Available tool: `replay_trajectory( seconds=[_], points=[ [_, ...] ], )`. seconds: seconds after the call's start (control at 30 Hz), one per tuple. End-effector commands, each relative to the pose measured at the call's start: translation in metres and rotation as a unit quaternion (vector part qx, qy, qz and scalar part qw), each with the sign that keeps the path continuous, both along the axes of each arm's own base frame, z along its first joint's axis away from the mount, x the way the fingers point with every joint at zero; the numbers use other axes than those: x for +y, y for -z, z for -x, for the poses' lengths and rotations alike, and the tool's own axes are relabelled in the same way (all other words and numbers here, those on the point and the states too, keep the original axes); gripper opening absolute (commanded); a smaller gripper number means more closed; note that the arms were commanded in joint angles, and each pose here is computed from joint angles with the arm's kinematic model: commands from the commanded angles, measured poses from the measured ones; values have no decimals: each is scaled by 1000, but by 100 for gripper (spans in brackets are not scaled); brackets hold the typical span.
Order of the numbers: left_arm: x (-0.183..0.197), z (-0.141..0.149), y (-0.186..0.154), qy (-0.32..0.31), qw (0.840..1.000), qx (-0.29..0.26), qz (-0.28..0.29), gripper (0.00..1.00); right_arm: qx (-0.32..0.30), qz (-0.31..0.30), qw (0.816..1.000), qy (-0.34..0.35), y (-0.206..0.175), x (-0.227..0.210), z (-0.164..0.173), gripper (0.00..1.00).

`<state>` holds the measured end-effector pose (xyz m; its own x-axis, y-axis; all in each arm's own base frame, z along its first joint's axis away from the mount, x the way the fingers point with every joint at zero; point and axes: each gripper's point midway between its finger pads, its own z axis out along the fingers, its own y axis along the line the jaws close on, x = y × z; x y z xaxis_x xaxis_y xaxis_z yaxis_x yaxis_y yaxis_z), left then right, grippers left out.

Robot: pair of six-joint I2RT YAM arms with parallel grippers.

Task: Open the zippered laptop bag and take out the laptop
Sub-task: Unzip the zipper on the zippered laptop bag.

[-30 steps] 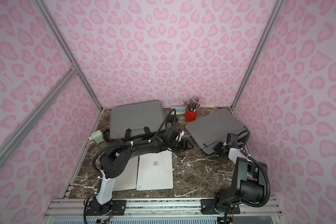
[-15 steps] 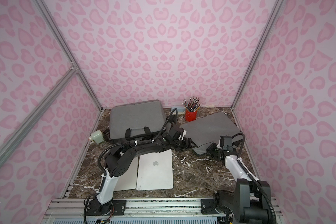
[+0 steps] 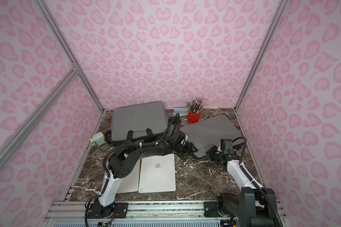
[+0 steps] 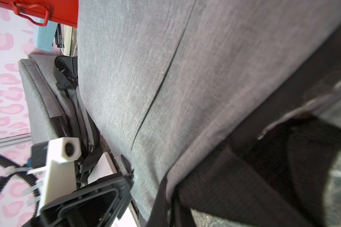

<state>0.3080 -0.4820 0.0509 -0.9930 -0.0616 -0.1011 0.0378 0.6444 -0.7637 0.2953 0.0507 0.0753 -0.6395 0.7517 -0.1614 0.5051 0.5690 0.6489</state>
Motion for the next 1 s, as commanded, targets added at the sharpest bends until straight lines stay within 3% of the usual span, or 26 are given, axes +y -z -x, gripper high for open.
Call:
replay_trajectory(
  seconds=[0.0, 0.23, 0.3, 0.5, 0.7, 0.97],
  points=[
    [-6, -12, -12, -9, 1000, -17, 24, 60, -23, -42, 999, -24, -12, 20, -3, 0],
    [2, -24, -28, -13, 999, -28, 40, 22, -4, -47, 998, -34, 2, 29, 10, 0],
    [9, -27, -32, -13, 999, -34, 34, 16, 0, -41, 999, -35, 7, 28, 12, 0],
    [21, -29, -50, -1, 998, -52, 27, 12, -7, -13, 998, -62, 13, 29, 11, 2],
    [35, -19, -57, 14, 998, -56, 6, 8, -29, 38, 993, -108, 8, 37, 5, 23],
    [49, 13, -55, 17, 999, -36, 7, 8, -44, 46, 990, -122, 0, 44, -9, 21]
  ],
)
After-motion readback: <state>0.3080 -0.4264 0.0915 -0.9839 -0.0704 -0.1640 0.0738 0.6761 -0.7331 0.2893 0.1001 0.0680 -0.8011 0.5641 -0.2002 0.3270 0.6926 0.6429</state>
